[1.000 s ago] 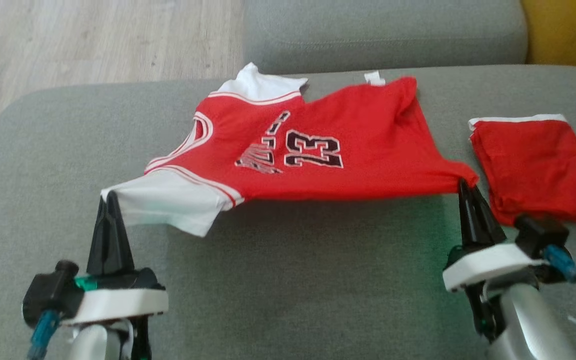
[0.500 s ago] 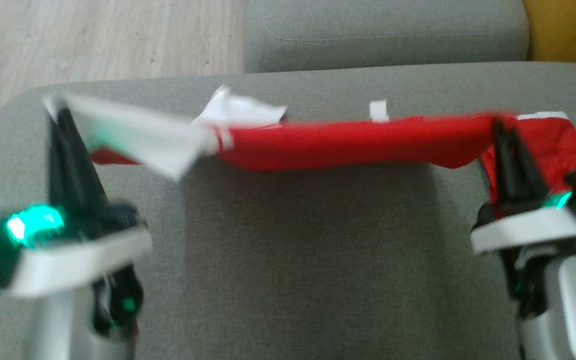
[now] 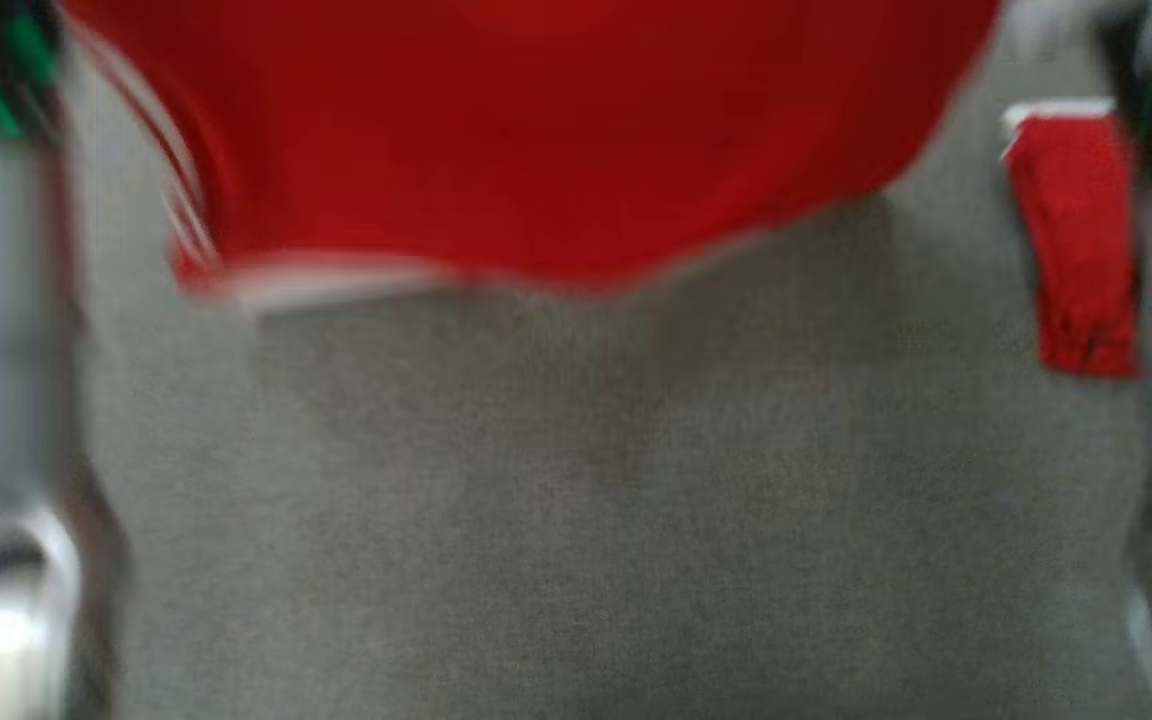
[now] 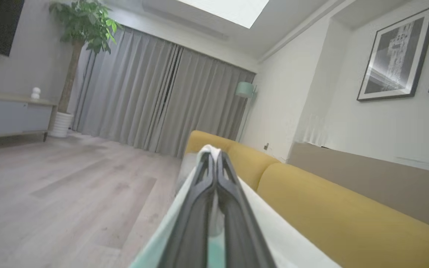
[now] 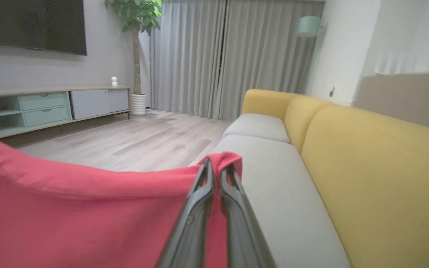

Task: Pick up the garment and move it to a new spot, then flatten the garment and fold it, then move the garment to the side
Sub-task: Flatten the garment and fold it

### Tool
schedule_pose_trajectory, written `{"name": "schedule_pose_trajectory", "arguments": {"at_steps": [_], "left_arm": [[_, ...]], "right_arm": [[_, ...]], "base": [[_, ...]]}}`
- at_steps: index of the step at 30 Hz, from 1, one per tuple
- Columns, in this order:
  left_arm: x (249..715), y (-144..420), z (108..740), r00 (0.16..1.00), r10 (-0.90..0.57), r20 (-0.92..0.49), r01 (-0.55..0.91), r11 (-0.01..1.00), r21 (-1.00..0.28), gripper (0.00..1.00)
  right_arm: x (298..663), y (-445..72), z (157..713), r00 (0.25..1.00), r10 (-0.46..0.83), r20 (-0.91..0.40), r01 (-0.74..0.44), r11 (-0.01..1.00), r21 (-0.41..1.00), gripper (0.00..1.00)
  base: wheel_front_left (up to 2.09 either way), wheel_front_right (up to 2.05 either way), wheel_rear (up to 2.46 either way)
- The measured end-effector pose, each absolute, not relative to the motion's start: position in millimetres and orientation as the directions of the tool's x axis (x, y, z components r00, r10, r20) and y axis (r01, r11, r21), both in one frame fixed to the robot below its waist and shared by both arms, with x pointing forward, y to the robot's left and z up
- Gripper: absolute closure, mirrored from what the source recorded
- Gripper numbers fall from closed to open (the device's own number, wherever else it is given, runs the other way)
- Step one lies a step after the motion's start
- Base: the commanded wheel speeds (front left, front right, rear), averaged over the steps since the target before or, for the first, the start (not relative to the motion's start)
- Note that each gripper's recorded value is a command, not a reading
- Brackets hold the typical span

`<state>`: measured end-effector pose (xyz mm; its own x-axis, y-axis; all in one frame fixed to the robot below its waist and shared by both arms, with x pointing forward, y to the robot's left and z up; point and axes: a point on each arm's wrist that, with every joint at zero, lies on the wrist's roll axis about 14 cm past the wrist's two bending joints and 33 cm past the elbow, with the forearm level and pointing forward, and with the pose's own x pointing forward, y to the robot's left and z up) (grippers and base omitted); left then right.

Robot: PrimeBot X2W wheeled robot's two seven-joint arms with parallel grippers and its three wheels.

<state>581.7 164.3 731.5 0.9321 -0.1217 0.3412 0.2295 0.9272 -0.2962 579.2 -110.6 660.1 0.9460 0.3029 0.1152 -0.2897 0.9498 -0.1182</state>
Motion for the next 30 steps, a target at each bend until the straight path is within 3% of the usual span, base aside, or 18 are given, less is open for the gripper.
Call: {"name": "schedule_pose_trajectory", "arguments": {"at_steps": [5,11,22,30], "left_arm": [[655,185,767,0.894,-0.034,0.447,0.166,0.951,-0.261,1.00],[698,173,752,0.856,-0.021,0.517,0.189,0.943,-0.275,1.00],[700,173,712,0.895,-0.058,0.441,0.182,0.952,-0.244,1.00],[651,201,622,0.958,-0.018,0.285,0.102,0.954,-0.281,1.00]], "right_arm": [[658,-110,695,0.929,0.283,0.238,-0.246,0.954,-0.170,1.00],[705,-119,671,0.919,0.243,0.310,-0.192,0.964,-0.186,1.00],[706,-109,590,0.956,0.259,0.138,-0.233,0.956,-0.178,1.00],[649,-116,485,0.952,0.263,-0.153,-0.288,0.942,-0.173,1.00]], "base": [[0.00,0.00,0.00],[0.00,0.00,0.00],[0.00,0.00,0.00],[0.00,0.00,0.00]]}}
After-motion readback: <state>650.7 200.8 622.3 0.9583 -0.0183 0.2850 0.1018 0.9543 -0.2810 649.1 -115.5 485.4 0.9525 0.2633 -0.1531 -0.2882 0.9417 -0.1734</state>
